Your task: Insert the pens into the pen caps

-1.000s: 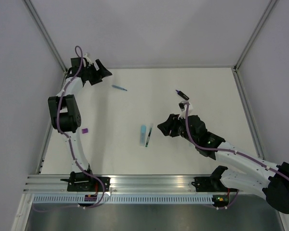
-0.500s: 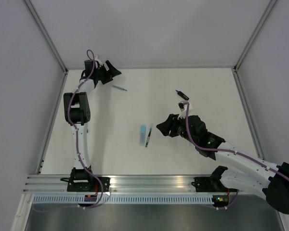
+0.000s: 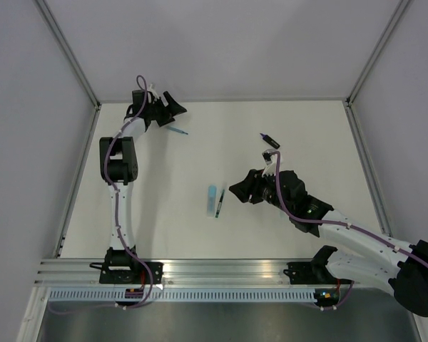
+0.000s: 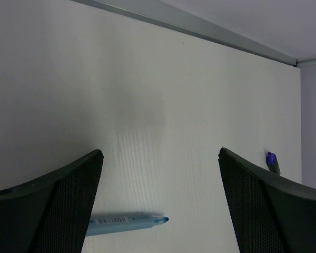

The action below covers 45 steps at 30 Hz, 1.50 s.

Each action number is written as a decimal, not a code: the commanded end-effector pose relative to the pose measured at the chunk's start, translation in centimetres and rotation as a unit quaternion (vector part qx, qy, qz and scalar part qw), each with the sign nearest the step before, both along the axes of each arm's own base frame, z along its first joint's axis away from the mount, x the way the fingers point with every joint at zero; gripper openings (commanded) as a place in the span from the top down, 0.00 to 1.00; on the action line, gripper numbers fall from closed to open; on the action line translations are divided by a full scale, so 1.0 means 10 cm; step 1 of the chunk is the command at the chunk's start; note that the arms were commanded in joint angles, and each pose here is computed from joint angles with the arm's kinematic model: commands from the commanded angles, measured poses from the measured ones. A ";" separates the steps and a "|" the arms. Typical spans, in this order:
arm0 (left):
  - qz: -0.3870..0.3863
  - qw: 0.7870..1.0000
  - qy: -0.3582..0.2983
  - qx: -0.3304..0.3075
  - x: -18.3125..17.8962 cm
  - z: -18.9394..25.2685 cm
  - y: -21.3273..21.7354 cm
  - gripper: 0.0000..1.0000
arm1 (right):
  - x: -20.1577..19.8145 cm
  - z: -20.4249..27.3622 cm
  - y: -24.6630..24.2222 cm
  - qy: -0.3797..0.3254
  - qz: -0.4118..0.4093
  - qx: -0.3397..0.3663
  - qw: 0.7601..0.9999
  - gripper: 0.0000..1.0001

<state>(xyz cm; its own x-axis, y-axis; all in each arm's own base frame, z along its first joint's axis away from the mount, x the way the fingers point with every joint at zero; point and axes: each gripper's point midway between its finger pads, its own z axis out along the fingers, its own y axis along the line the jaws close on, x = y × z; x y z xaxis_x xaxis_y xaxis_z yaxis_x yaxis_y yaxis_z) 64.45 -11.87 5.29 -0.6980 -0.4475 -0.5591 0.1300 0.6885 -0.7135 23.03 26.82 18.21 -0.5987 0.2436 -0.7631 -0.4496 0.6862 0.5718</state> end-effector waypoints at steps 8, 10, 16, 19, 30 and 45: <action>-0.053 0.992 0.079 0.082 -0.60 0.14 -0.35 0.06 | -0.03 0.14 0.08 -0.009 0.015 0.030 0.999 0.45; -0.056 0.989 0.099 0.095 -0.76 0.06 -0.30 0.06 | -0.04 0.14 0.08 -0.009 0.016 0.031 0.999 0.45; -0.042 0.973 0.110 0.201 -0.94 0.08 0.03 0.05 | -0.02 0.11 0.07 -0.009 0.013 0.024 1.000 0.45; -0.031 0.960 0.110 0.254 -0.98 0.10 0.21 0.05 | -0.02 0.11 0.08 -0.008 0.014 0.023 1.000 0.45; 0.054 0.913 0.082 0.397 -0.92 0.49 0.83 0.04 | -0.02 0.07 0.11 -0.005 0.018 0.019 1.000 0.45; 0.243 0.891 0.237 0.300 -1.71 0.92 1.50 0.10 | -0.08 0.08 0.18 0.006 0.039 0.024 0.999 0.45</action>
